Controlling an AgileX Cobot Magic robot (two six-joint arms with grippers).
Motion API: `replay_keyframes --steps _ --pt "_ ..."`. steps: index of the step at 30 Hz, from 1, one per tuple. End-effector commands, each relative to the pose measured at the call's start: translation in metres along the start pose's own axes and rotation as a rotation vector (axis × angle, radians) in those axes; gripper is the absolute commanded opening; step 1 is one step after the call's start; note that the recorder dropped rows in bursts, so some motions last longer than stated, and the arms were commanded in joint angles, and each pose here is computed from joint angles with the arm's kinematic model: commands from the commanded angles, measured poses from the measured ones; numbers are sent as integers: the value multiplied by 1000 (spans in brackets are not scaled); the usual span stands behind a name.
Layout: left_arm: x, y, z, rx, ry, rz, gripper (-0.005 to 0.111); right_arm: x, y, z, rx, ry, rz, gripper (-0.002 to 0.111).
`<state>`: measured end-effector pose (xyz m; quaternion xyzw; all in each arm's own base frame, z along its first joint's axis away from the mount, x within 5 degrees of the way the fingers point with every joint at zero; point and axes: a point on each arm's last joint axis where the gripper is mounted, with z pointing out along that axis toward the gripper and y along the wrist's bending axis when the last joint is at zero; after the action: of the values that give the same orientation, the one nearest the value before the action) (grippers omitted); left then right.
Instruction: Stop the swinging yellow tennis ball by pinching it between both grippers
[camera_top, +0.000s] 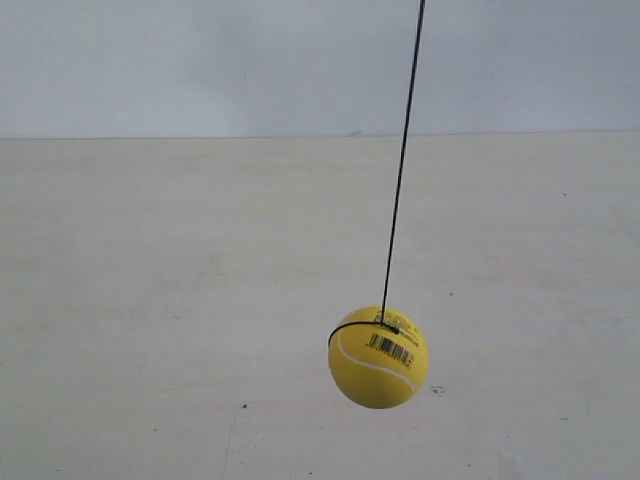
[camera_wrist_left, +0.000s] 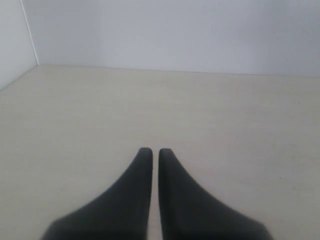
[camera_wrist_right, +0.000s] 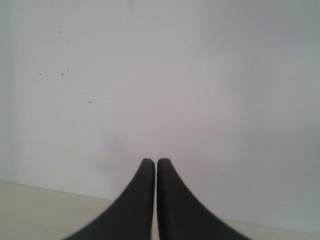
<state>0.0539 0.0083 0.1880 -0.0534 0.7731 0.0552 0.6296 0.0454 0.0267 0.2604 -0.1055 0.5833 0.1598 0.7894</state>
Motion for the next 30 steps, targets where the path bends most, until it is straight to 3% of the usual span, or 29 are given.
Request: replay_keyframes --steps 1,9,18,28,30 --pt "1 0 0 -4 3 9 5 1 0 0 4 6 2 0" --pt "1 0 0 -4 3 9 5 2 -2 0 20 11 -8 0" --pt "1 0 0 -4 3 9 5 -13 -7 -1 56 -167 272 0" --pt "1 0 0 -4 3 9 5 -4 -11 -9 75 -352 154 0" --pt "1 0 0 -4 3 9 5 3 -13 -8 108 -272 132 0"
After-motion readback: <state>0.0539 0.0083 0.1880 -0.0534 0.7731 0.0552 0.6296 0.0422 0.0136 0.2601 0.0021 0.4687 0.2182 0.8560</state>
